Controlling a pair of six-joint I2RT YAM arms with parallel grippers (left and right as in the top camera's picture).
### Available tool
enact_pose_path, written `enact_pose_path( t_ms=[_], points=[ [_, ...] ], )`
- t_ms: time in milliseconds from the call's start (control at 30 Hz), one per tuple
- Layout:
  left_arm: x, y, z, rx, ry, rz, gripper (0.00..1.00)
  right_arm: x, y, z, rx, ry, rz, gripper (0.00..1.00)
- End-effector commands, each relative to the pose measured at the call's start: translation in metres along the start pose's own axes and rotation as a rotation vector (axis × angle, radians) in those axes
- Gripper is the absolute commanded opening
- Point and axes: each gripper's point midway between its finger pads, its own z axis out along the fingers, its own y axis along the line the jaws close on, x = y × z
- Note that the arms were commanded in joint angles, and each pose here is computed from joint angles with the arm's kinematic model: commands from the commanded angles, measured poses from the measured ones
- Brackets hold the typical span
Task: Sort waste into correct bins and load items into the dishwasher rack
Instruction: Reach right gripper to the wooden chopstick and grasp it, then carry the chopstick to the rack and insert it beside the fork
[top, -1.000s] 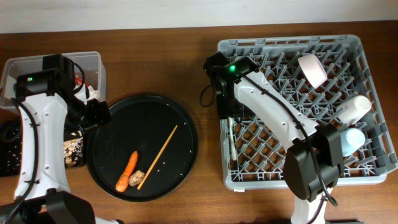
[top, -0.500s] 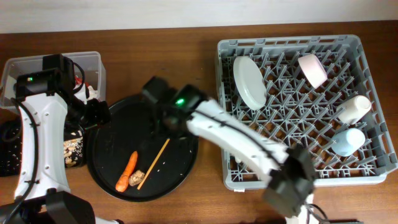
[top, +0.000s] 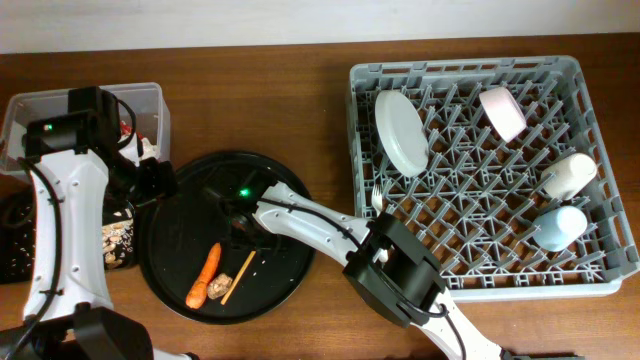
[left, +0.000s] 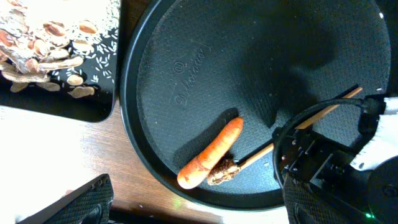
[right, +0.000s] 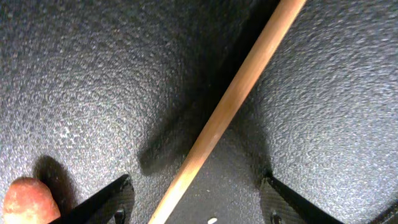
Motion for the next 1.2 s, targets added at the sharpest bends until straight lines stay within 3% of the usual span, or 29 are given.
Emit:
enact_pose_path(
  t_ms=[0,67,233,367,467,567,633,733,800,900,1167],
  points=[
    [-0.003,0.035,-0.001,-0.077,-0.016,-0.129,0.93,-0.006,-0.017,0.027,0.078,0.003,0.018,0.44],
    [-0.002,0.060,-0.001,-0.063,-0.009,-0.261,0.96,-0.008,-0.019,0.027,0.081,0.006,0.026,0.29],
    [-0.001,0.080,-0.001,0.027,-0.003,-0.382,0.96,-0.009,-0.023,0.026,0.089,0.012,0.033,0.04],
    [-0.002,0.080,-0.001,0.028,-0.005,-0.382,0.96,-0.016,-0.020,0.002,0.059,-0.010,0.008,0.04],
    [-0.002,0.080,-0.001,0.028,-0.005,-0.382,0.96,-0.053,-0.008,-0.063,-0.057,-0.105,-0.047,0.04],
    [-0.002,0.076,-0.001,0.051,-0.004,-0.381,0.96,-0.089,-0.004,-0.146,-0.164,-0.248,-0.231,0.04],
    [-0.002,0.076,-0.001,0.051,-0.003,-0.381,0.96,-0.106,-0.052,-0.214,-0.058,-0.365,-0.241,0.04],
    [-0.002,0.073,-0.001,0.055,-0.002,-0.375,0.96,-0.101,-0.128,-0.260,0.125,-0.386,-0.270,0.04],
    [-0.002,0.068,0.000,0.055,0.002,-0.357,0.96,-0.089,-0.166,-0.264,0.205,-0.289,-0.282,0.04],
    [0.001,0.060,0.006,0.051,0.021,-0.328,0.96,-0.087,-0.181,-0.249,0.238,-0.226,-0.270,0.04],
    [0.000,0.059,0.007,0.052,0.015,-0.321,0.97,-0.086,-0.200,-0.139,0.261,-0.076,-0.208,0.04]
  ],
)
